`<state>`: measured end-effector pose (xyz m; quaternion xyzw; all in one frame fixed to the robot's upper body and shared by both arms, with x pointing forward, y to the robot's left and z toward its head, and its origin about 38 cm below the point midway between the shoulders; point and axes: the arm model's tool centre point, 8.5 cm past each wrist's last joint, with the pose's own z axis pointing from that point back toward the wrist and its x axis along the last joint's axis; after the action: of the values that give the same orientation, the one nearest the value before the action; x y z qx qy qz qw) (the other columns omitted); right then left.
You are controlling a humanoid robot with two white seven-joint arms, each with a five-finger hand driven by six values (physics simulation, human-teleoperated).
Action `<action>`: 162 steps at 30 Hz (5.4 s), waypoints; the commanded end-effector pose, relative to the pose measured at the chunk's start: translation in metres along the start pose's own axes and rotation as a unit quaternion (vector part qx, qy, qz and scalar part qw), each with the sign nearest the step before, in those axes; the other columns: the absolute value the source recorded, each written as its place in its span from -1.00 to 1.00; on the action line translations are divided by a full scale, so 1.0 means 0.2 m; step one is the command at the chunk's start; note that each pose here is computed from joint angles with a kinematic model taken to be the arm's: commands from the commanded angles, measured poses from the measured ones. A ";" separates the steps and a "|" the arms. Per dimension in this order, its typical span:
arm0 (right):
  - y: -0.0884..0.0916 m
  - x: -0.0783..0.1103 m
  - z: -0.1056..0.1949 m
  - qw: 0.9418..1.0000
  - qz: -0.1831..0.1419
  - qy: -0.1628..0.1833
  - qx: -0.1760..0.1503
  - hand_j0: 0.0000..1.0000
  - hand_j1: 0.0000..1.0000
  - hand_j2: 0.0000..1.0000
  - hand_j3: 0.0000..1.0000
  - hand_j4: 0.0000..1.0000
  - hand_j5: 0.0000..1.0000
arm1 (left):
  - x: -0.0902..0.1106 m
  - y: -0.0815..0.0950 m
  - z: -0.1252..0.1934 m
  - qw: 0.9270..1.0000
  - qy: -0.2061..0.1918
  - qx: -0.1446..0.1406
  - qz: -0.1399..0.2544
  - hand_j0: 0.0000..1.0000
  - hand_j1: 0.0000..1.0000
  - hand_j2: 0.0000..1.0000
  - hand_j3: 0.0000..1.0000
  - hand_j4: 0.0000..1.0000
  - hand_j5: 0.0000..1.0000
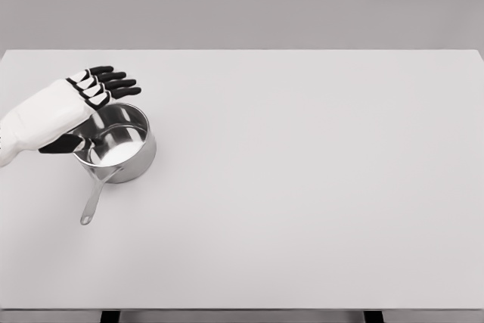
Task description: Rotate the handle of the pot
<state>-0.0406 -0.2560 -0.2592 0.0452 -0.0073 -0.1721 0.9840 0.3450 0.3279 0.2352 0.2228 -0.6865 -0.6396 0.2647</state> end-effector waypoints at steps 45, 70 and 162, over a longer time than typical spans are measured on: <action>0.00 0.00 0.00 1.000 0.000 0.000 0.000 1.00 1.00 1.00 1.00 1.00 1.00 | 0.12 -0.27 0.01 0.983 -0.066 -0.171 -0.027 1.00 1.00 1.00 1.00 1.00 1.00; 0.00 0.00 0.00 1.000 0.000 0.000 0.000 1.00 1.00 1.00 1.00 1.00 1.00 | -0.01 -0.06 0.09 0.981 -0.035 -0.176 -0.070 1.00 1.00 1.00 1.00 1.00 1.00; 0.00 0.00 0.00 1.000 0.000 0.000 0.000 1.00 1.00 1.00 1.00 1.00 1.00 | -0.04 -0.17 0.22 0.985 0.002 -0.172 -0.003 1.00 1.00 1.00 1.00 1.00 1.00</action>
<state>-0.0406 -0.2560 -0.2592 0.0452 -0.0073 -0.1721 0.9840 0.3203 0.3610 0.1983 0.1743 -0.5664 -0.7495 0.2950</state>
